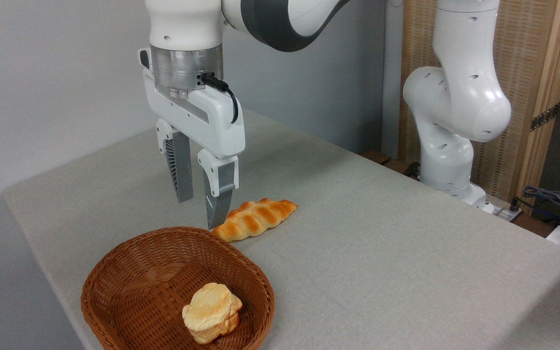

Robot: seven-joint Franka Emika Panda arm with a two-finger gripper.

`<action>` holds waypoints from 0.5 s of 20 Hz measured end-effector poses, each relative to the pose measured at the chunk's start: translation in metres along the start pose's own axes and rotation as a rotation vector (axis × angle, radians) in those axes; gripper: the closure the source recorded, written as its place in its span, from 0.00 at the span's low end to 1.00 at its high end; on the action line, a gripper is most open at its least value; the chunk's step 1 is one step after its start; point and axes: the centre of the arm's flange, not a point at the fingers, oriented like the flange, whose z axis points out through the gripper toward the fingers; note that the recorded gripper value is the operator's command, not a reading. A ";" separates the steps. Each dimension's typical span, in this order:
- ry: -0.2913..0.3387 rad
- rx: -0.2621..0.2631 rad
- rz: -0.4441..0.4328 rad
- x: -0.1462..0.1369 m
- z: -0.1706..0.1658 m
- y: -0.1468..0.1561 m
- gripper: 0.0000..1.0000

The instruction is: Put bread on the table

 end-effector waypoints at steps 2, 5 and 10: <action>0.001 0.002 -0.004 -0.001 0.001 -0.002 0.00; 0.003 0.016 -0.027 -0.006 0.011 -0.017 0.00; -0.008 0.045 -0.068 -0.013 0.053 -0.046 0.00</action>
